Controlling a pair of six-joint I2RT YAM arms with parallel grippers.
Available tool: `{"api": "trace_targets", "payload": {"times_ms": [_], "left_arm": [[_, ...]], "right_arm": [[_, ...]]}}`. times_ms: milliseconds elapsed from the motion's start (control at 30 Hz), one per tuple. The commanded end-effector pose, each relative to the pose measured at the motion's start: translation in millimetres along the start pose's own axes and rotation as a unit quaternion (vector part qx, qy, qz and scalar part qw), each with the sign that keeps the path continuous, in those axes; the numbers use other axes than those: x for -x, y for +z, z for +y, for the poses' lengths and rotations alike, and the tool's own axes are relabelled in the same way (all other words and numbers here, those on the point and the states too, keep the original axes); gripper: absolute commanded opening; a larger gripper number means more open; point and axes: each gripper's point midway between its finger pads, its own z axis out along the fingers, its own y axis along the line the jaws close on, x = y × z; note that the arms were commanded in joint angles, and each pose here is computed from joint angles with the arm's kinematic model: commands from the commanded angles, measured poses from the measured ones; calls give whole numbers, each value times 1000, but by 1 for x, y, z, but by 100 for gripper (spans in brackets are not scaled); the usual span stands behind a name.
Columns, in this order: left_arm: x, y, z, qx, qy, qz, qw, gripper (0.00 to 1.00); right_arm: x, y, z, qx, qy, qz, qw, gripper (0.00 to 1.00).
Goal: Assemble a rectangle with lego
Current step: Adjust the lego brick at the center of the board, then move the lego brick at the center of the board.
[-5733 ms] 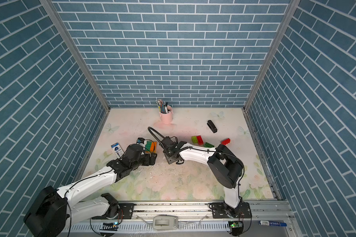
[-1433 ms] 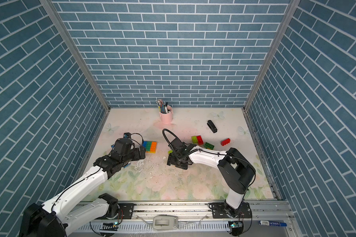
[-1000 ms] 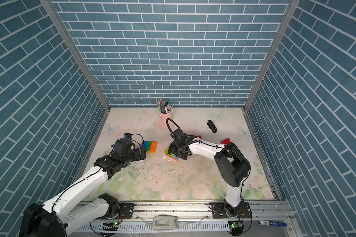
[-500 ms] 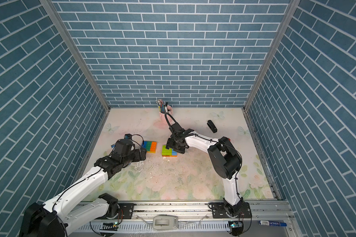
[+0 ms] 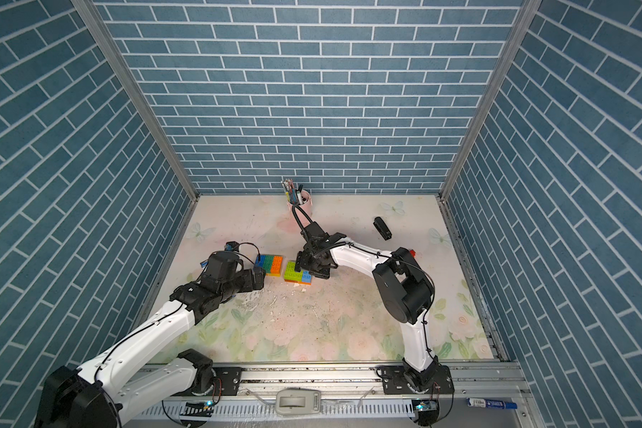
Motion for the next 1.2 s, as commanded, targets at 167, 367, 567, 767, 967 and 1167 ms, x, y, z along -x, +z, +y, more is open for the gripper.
{"api": "trace_targets", "payload": {"times_ms": [167, 367, 567, 767, 967, 1167], "left_arm": [[31, -5, -78, -37, 176, -43, 983, 99], [11, 15, -164, -109, 241, -31, 964, 99], [-5, 24, -175, -136, 207, -8, 969, 99], [-8, 24, -161, -113, 220, -11, 969, 99], [-6, 25, -158, -106, 222, -15, 969, 99], [-8, 27, -153, -102, 223, -11, 969, 99]], "right_arm": [[20, -102, -135, -207, -91, -34, 973, 72], [60, -86, -126, -183, -94, -50, 977, 50], [87, -47, -111, -147, -77, -41, 985, 44], [105, -27, -118, -163, -74, -36, 983, 49], [110, -8, -127, -180, -72, -22, 981, 49], [112, 1, -139, -208, -75, -9, 975, 49]]}}
